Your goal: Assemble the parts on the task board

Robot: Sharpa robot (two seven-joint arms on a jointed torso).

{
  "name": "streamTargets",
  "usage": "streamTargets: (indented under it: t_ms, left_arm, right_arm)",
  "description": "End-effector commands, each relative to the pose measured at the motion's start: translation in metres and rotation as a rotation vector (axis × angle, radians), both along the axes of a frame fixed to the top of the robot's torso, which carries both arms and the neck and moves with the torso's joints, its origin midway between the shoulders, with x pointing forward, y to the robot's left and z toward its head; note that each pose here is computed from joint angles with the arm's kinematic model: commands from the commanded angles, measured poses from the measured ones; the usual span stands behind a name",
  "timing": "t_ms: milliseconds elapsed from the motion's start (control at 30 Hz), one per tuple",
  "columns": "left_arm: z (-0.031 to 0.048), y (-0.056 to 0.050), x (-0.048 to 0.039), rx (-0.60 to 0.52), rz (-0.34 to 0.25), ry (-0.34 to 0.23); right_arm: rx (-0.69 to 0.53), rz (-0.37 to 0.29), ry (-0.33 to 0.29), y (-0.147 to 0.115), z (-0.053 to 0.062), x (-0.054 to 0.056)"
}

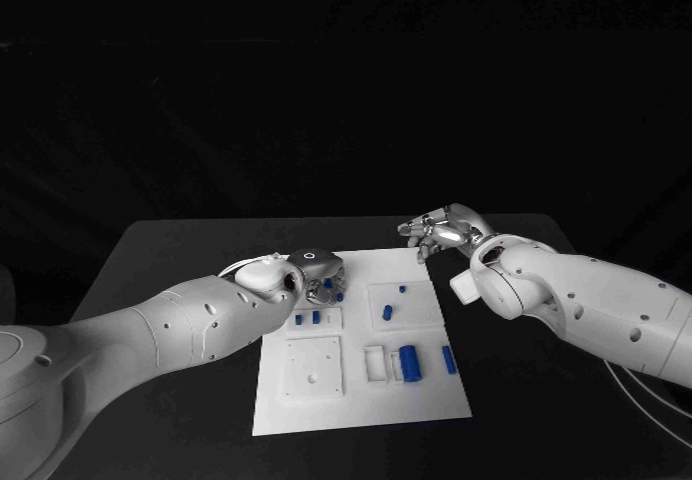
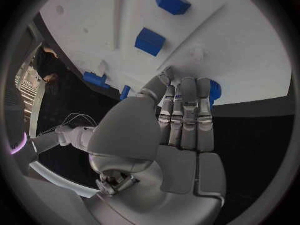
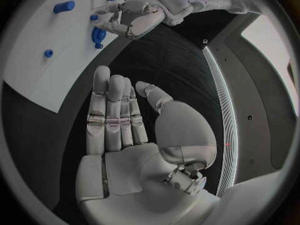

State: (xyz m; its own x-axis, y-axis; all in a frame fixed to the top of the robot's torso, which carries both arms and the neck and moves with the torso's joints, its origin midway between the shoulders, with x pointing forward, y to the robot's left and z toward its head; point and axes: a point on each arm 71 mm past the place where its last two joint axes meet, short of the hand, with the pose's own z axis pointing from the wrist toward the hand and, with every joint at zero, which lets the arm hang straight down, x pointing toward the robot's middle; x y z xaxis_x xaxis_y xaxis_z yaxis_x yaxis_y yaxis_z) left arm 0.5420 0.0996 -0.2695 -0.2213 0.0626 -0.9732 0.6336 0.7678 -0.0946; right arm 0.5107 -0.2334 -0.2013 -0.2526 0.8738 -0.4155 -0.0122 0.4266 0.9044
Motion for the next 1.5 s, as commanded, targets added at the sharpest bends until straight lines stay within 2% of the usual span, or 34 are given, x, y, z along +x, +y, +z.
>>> streamTargets:
  t_ms: [33, 800, 1500]
  left_arm:
    - [-0.0013, -0.0029, -0.0012, -0.004, -0.018, -0.001]
    - [-0.0047, -0.0096, -0.0044, -0.015, -0.037, 0.030]
    - [-0.0082, -0.0053, -0.0018, 0.018, -0.005, 0.060]
  right_arm:
    - [0.008, 0.006, -0.012, 0.0013, 0.0015, -0.0002]
    - [0.008, 0.012, -0.007, 0.0031, 0.0015, -0.0003]
    - [0.009, 0.012, -0.009, 0.0036, 0.0018, -0.0001]
